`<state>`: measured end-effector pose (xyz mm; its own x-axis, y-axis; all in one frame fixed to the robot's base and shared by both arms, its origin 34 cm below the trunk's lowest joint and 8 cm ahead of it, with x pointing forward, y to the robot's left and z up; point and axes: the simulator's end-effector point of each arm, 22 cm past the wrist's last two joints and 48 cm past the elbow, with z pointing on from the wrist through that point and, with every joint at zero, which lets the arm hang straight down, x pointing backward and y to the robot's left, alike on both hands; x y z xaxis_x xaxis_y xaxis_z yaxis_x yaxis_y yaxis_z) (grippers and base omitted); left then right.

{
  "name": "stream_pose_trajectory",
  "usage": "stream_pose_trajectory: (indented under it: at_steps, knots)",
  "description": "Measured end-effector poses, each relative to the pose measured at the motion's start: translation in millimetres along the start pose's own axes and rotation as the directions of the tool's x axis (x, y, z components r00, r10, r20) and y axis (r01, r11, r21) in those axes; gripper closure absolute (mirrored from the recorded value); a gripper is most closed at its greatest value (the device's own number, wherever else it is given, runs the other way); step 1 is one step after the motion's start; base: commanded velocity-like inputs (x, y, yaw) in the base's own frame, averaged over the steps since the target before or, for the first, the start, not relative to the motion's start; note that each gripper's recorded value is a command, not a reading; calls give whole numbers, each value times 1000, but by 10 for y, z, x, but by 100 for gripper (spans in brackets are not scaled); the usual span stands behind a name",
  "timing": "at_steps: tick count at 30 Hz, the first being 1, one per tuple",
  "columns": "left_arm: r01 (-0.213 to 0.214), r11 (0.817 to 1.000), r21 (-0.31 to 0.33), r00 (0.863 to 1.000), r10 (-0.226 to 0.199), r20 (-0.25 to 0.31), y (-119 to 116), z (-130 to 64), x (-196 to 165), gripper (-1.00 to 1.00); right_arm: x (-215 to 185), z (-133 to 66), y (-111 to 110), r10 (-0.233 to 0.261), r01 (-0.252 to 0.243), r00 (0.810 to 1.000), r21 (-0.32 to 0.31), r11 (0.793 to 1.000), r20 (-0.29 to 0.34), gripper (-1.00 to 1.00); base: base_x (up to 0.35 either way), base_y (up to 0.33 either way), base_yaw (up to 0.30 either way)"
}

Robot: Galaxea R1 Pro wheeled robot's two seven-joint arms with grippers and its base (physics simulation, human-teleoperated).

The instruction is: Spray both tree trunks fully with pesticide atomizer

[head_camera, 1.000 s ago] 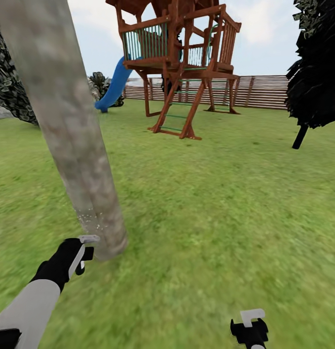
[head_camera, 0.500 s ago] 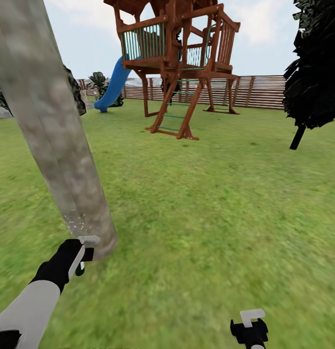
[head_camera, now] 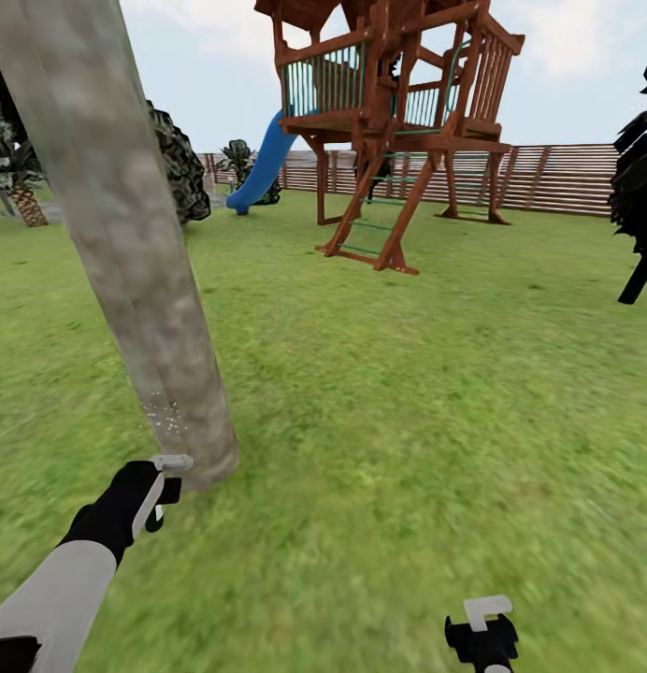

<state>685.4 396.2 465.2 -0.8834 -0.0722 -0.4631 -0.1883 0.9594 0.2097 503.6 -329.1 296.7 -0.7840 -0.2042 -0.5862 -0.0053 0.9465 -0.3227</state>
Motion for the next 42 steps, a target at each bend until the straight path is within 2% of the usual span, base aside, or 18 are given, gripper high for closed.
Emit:
stream_pose_trajectory:
  at_steps: [11,29,35,40,42]
  knots:
    - [0,1000,0,1000,0,-3,0,4,12,100,0,-1,4,0,0,1000,-1,1000,0,-100,154,-259,269]
    - [-1,1000,2,1000,1,-3,-14,4,12,100,2,-1,2,0,0,1000,0,1000,-1,-100,158,-243,11]
    - [2,1000,1,1000,-2,-1,0,0,2,100,0,-1,6,0,0,1000,-1,1000,0,-100,140,-245,197]
    - [15,1000,5,1000,-15,3,20,-14,-25,100,1,-1,1,0,0,1000,0,1000,-1,-100,171,-240,276]
    - [37,999,6,999,-37,5,84,-16,-40,100,0,-1,-1,0,0,1000,0,1000,0,-100,205,-227,277]
